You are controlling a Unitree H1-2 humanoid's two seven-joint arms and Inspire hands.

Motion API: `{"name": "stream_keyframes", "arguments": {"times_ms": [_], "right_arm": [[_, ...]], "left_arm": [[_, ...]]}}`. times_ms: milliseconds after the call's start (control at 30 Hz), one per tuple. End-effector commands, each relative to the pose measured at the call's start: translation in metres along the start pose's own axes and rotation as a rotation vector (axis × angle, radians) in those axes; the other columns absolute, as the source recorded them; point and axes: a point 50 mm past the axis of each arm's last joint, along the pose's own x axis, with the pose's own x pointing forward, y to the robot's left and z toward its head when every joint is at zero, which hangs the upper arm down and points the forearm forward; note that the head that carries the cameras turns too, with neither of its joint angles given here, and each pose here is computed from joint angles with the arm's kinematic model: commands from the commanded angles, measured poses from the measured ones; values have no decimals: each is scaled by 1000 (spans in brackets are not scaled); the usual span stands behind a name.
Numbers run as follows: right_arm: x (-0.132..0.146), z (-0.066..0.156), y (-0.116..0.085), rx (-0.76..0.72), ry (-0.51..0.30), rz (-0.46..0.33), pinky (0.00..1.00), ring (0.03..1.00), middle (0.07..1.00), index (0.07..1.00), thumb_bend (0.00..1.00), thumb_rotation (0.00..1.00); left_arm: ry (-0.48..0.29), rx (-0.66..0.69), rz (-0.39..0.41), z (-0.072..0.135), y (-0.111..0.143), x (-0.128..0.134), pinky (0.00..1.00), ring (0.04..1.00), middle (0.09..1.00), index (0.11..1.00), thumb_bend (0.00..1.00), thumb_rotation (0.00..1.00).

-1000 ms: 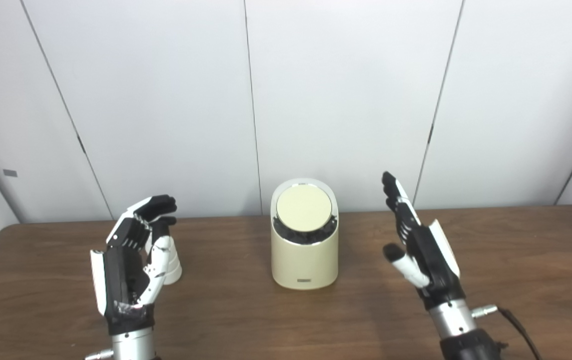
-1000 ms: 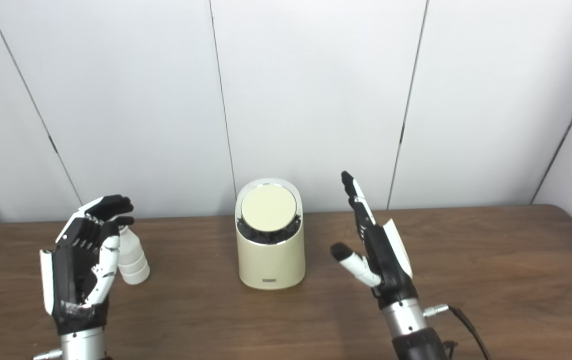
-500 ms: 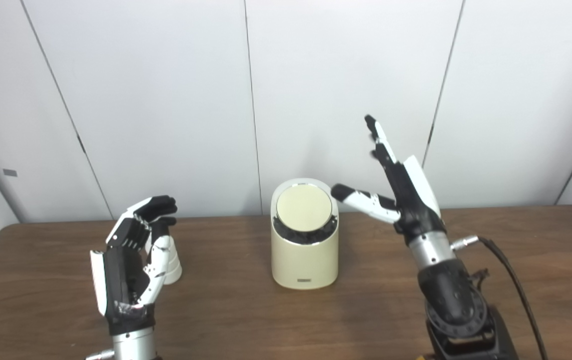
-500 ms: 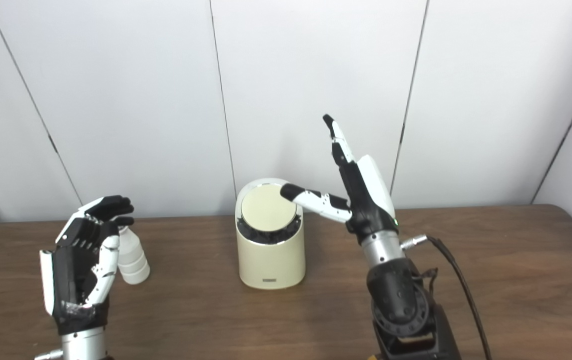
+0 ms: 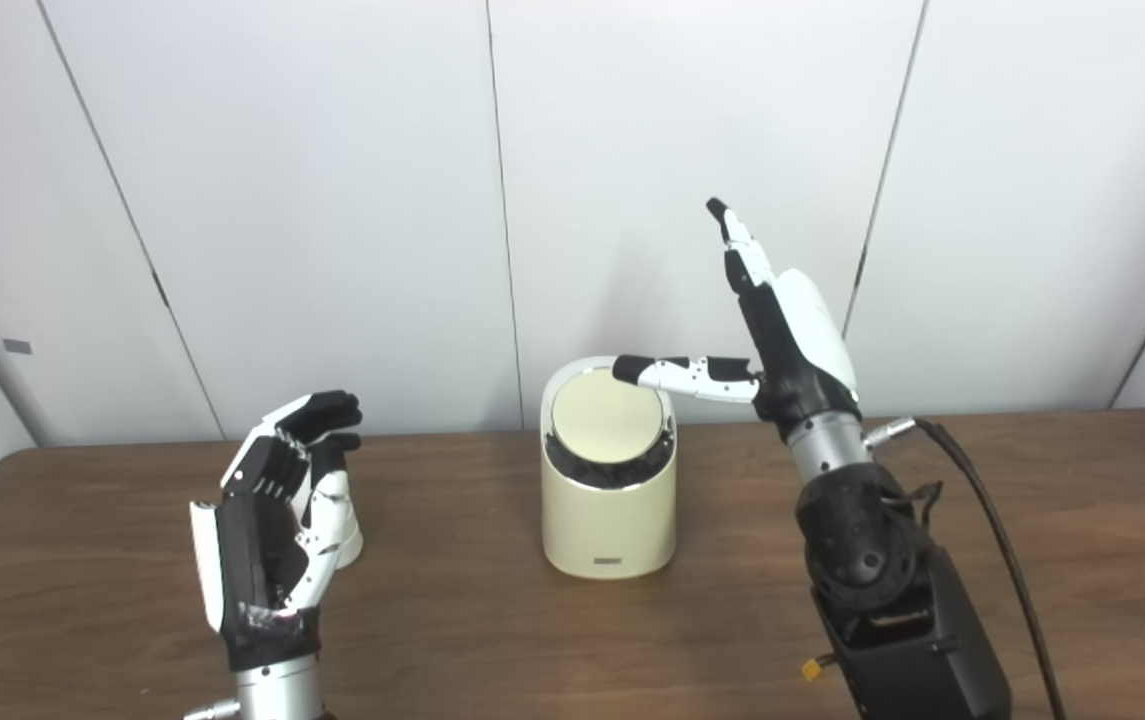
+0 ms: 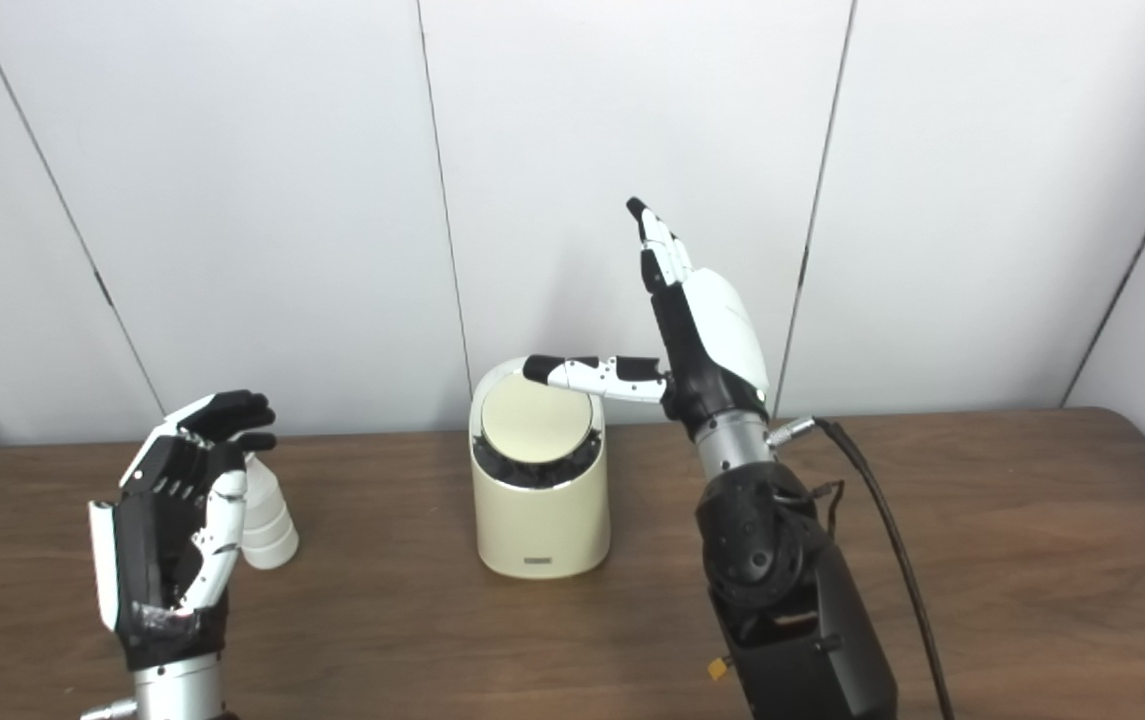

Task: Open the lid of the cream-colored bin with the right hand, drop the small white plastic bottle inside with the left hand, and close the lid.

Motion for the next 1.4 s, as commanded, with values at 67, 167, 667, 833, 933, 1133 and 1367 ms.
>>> {"name": "stream_keyframes", "arguments": {"times_ms": [67, 167, 667, 833, 933, 1133, 1367], "right_arm": [[20, 14, -5, -65, -47, -54, 973, 1000, 1000, 1000, 1000, 538], [23, 8, 2, -87, -36, -46, 995, 1000, 1000, 1000, 1000, 532], [29, -14, 20, -214, -33, 17, 1000, 1000, 1000, 1000, 1000, 461], [24, -25, 24, -225, -6, 46, 1000, 1000, 1000, 1000, 1000, 444], [20, -30, 28, -251, 18, 76, 1000, 1000, 1000, 1000, 1000, 462], [16, -30, 32, -265, 14, 101, 1000, 1000, 1000, 1000, 1000, 483], [15, -25, 32, -293, 6, 121, 1000, 1000, 1000, 1000, 1000, 496]], "left_arm": [[-86, -15, -1, 13, -10, 16, 595, 672, 685, 667, 283, 442], [-89, -14, 2, 14, -11, 16, 596, 673, 686, 668, 282, 437], [-103, -21, 12, 19, -17, 17, 595, 670, 686, 667, 281, 444], [-99, -29, 12, 21, -21, 16, 598, 668, 683, 663, 281, 454], [-105, -34, 7, 22, -22, 17, 601, 671, 684, 663, 274, 427], [-106, -47, 13, 22, -22, 18, 601, 675, 688, 668, 276, 412], [-109, -46, 16, 24, -24, 19, 599, 672, 685, 666, 273, 400]]}}
